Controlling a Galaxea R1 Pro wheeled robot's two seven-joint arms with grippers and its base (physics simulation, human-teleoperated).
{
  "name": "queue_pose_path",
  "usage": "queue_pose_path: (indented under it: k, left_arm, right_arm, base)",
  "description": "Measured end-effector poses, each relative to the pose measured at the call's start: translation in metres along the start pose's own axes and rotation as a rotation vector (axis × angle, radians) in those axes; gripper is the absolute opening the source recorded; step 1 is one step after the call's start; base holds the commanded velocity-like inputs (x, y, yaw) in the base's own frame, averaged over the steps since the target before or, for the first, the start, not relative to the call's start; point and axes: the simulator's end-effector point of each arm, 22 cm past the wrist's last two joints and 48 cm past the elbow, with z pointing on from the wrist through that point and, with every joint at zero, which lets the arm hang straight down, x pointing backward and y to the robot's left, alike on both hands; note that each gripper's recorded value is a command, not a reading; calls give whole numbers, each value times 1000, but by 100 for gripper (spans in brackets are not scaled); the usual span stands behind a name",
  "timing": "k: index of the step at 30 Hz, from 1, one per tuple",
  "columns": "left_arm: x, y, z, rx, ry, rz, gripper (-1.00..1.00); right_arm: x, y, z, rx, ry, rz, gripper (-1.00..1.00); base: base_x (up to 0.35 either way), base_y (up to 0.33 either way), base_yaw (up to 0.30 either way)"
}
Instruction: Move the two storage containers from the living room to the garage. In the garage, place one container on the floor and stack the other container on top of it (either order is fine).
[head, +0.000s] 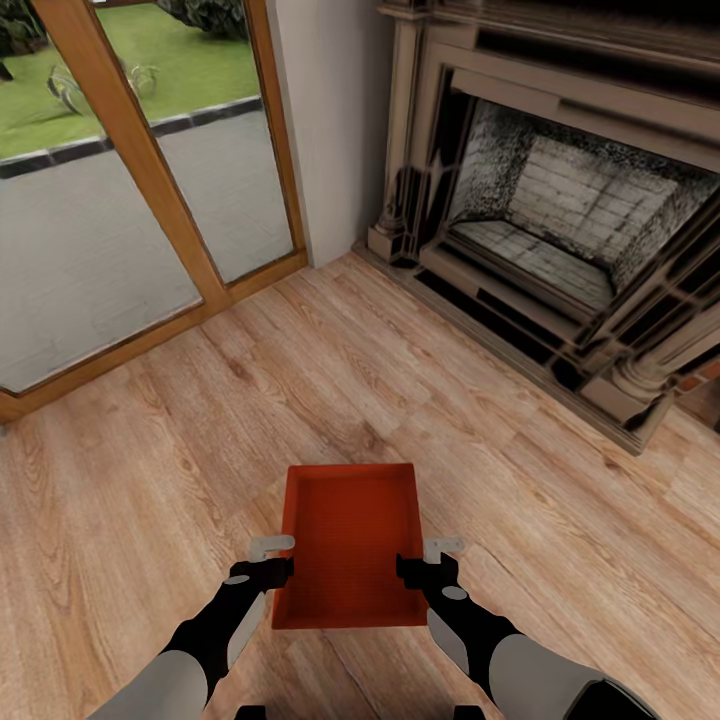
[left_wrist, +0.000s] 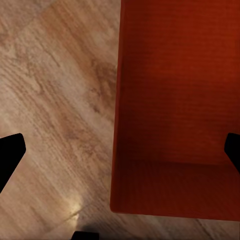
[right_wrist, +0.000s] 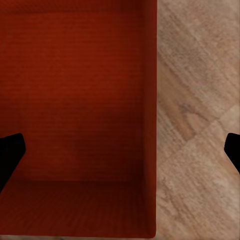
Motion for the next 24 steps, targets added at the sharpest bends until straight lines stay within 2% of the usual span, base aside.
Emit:
queue_pose_path:
  k: [24]
  left_arm:
    - [12,-1,37,0,-7,-1,100]
  right_arm:
    - [19,-9,36,9,-2,-2,100]
  base:
    - [0,0,0]
